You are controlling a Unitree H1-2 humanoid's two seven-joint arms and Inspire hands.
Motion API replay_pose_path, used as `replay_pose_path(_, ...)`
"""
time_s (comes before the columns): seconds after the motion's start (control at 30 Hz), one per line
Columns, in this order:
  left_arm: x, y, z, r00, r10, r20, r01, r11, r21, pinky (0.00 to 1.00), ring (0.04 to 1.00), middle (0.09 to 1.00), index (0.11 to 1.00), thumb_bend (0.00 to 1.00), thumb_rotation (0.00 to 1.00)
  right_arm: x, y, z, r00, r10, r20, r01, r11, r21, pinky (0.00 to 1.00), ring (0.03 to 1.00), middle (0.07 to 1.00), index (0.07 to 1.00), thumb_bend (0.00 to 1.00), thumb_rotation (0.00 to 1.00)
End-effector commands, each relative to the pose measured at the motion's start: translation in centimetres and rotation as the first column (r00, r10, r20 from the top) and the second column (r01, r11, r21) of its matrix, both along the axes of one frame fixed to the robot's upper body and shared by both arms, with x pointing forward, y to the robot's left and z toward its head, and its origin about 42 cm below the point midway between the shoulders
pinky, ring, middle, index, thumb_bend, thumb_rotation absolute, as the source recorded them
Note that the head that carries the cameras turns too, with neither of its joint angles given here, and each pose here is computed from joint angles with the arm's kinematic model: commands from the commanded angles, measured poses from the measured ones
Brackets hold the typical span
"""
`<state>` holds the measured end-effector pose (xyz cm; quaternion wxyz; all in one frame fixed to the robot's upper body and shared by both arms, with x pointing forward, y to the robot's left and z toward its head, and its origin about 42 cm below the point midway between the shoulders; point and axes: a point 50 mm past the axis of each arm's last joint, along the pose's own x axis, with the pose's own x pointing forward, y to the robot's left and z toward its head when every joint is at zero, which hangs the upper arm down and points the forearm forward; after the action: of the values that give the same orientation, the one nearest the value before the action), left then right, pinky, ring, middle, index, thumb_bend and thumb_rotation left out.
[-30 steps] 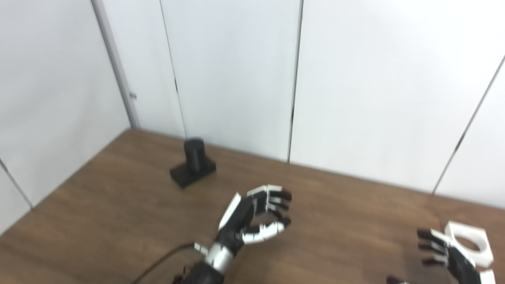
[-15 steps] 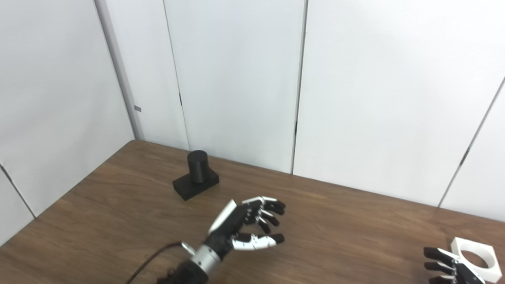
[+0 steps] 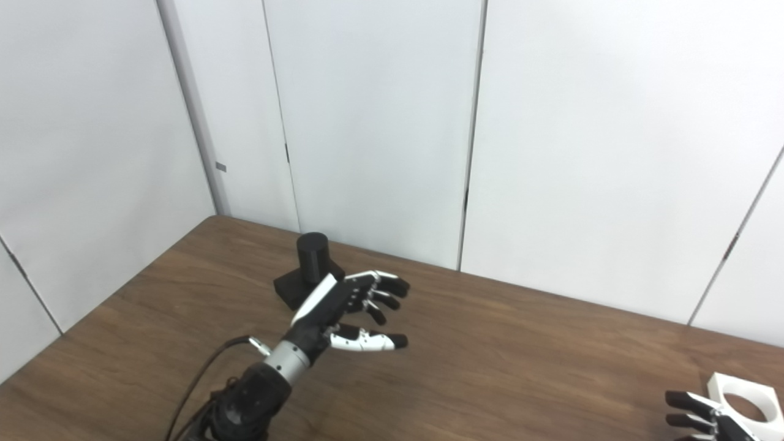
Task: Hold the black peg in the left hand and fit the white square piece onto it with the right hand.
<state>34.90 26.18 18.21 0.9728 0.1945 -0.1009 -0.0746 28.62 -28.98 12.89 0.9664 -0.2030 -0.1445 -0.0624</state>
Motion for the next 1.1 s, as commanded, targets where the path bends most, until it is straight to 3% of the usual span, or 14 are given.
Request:
replay_pose_path(0.0, 0.7, 0.5, 3.1, 0.995, 0.021, 0.100, -0.022, 1.000, 0.013, 0.60, 0.721, 0.777, 0.712, 0.81, 0.12, 0.6, -0.5, 1.5, 0.998, 0.006, 0.064, -0.006, 1.000, -0.010, 0.47, 0.625, 0.689, 0.657, 0.45, 0.15)
replay_pose_path(0.27, 0.9, 1.8, 5.0, 0.983, 0.127, 0.132, -0.128, 0.992, 0.005, 0.67, 0.782, 0.813, 0.742, 0.83, 0.16, 0.6, -0.5, 1.4, 0.998, 0.013, 0.065, -0.012, 1.000, -0.015, 0.47, 0.634, 0.696, 0.663, 0.45, 0.17)
replay_pose_path(0.53, 2.2, 3.7, 7.2, 0.963, 0.190, 0.193, -0.200, 0.979, 0.030, 0.71, 0.812, 0.834, 0.763, 0.78, 0.10, 0.7, -0.6, 1.4, 0.998, 0.006, 0.069, -0.005, 1.000, -0.014, 0.47, 0.625, 0.694, 0.664, 0.47, 0.25)
replay_pose_path(0.83, 4.0, 6.5, 9.2, 0.920, 0.286, 0.268, -0.320, 0.943, 0.090, 0.83, 0.900, 0.864, 0.770, 0.81, 0.15, 0.7, -0.7, 1.5, 0.998, -0.001, 0.064, 0.002, 1.000, -0.014, 0.46, 0.616, 0.687, 0.662, 0.49, 0.29)
replay_pose_path(1.0, 4.3, 7.3, 10.1, 0.907, 0.313, 0.281, -0.357, 0.926, 0.120, 0.81, 0.905, 0.888, 0.782, 0.79, 0.18, 0.6, -0.7, 1.5, 0.998, 0.000, 0.058, 0.001, 1.000, -0.005, 0.44, 0.598, 0.679, 0.655, 0.49, 0.29)
replay_pose_path(1.07, 4.5, 7.8, 10.3, 0.904, 0.323, 0.281, -0.368, 0.921, 0.126, 0.74, 0.877, 0.876, 0.781, 0.80, 0.18, 0.6, -0.7, 1.5, 0.998, 0.001, 0.060, 0.000, 1.000, -0.008, 0.44, 0.598, 0.680, 0.654, 0.50, 0.32)
